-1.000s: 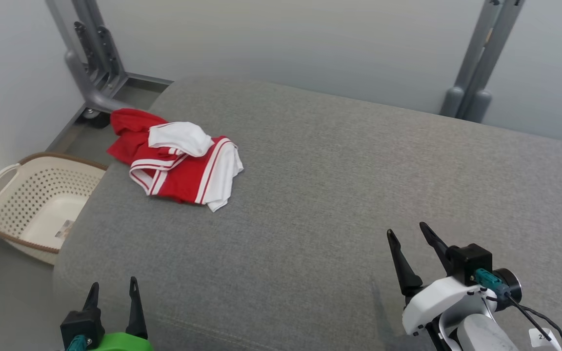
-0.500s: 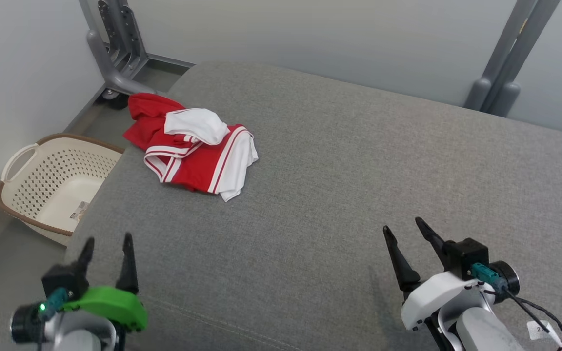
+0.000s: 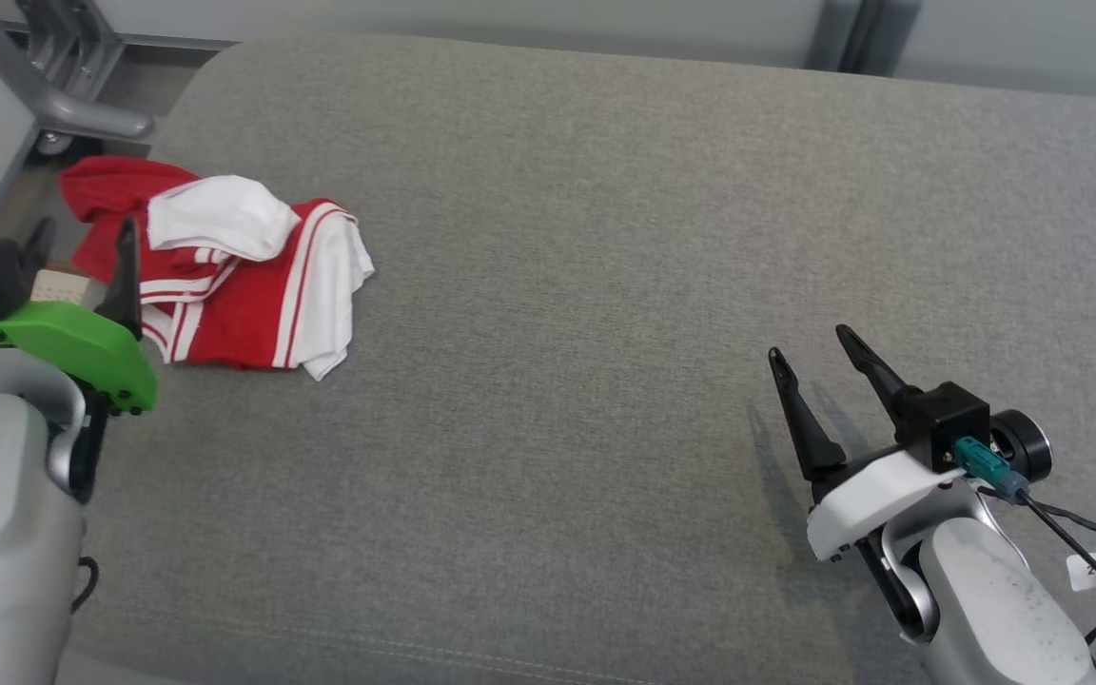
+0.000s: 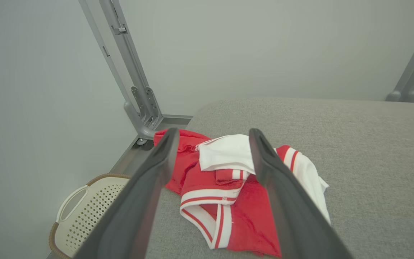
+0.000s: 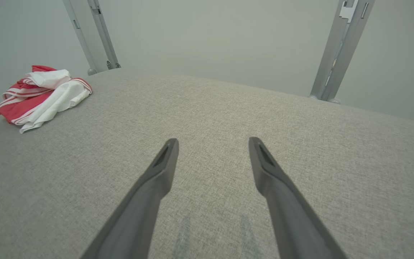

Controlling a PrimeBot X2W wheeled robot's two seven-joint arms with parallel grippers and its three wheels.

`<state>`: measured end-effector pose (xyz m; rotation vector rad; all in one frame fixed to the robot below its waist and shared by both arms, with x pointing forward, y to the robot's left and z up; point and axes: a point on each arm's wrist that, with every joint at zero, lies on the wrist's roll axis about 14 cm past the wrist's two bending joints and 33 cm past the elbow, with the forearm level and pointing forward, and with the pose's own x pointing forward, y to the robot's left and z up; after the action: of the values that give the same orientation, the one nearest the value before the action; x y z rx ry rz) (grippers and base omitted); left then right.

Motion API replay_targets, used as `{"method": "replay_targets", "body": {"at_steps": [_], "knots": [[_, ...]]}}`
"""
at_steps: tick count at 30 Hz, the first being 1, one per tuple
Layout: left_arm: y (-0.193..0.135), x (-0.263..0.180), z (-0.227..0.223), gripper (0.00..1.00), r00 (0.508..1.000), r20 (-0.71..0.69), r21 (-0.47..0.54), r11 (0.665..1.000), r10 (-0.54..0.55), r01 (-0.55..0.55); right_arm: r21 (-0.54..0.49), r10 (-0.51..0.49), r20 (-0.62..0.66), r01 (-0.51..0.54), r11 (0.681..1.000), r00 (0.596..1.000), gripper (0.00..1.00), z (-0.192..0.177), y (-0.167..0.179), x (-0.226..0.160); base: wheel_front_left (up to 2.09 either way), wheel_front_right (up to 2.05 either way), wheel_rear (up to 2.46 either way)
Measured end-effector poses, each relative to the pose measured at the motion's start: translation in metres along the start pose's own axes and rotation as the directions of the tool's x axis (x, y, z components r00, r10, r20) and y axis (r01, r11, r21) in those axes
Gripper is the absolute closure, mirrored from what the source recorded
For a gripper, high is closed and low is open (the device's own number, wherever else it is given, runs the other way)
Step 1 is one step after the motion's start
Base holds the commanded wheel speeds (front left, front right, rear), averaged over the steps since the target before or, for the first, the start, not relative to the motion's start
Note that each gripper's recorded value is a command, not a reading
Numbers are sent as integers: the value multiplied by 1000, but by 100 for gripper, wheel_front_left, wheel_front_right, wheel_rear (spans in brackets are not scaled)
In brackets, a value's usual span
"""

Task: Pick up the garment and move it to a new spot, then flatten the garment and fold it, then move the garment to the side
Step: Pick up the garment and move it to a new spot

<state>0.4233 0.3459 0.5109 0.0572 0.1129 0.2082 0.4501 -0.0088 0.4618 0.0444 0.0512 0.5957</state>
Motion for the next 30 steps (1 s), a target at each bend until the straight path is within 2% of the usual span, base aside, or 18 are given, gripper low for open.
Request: {"method": "replay_targets", "body": {"at_steps": [4, 8, 16, 19, 23, 24, 25, 26, 30], "knots": [[-2, 28, -12, 0, 996, -90, -16, 1000, -23, 22, -5, -47, 13, 47, 999, 999, 0, 0, -22, -4, 0, 0, 0], [-12, 49, -53, 0, 967, -252, -72, 997, -45, 27, -19, -112, 38, 113, 993, 993, 0, 4, -54, -7, 0, 0, 0], [-28, 66, -124, 0, 876, -479, -88, 996, -59, 19, -38, -209, 3, 209, 977, 978, 0, -15, -97, -24, 0, 0, 0], [-28, 67, -150, 0, 836, -548, -78, 997, -29, -16, -42, -238, -21, 237, 971, 971, 0, -25, -108, -31, 0, 0, 0], [-35, 75, -170, 0, 808, -589, -63, 997, -4, -40, -48, -279, -45, 277, 960, 959, 0, -35, -123, -41, 0, 0, 0], [-38, 76, -174, 30, 803, -596, -65, 997, -6, -41, -50, -290, -52, 288, 956, 956, 0, -37, -127, -43, 0, 0, 0], [-41, 79, -176, 90, 801, -598, -71, 997, -9, -41, -50, -298, -58, 295, 954, 953, 0, -40, -130, -45, 0, 0, 0], [-43, 82, -177, 100, 806, -592, -76, 996, -9, -44, -50, -303, -63, 301, 952, 951, 0, -42, -131, -47, 0, 0, 0], [-51, 84, -176, 100, 820, -572, -86, 996, -20, -36, -41, -321, -68, 319, 947, 945, 0, -42, -133, -51, 0, 0, 0]]}}
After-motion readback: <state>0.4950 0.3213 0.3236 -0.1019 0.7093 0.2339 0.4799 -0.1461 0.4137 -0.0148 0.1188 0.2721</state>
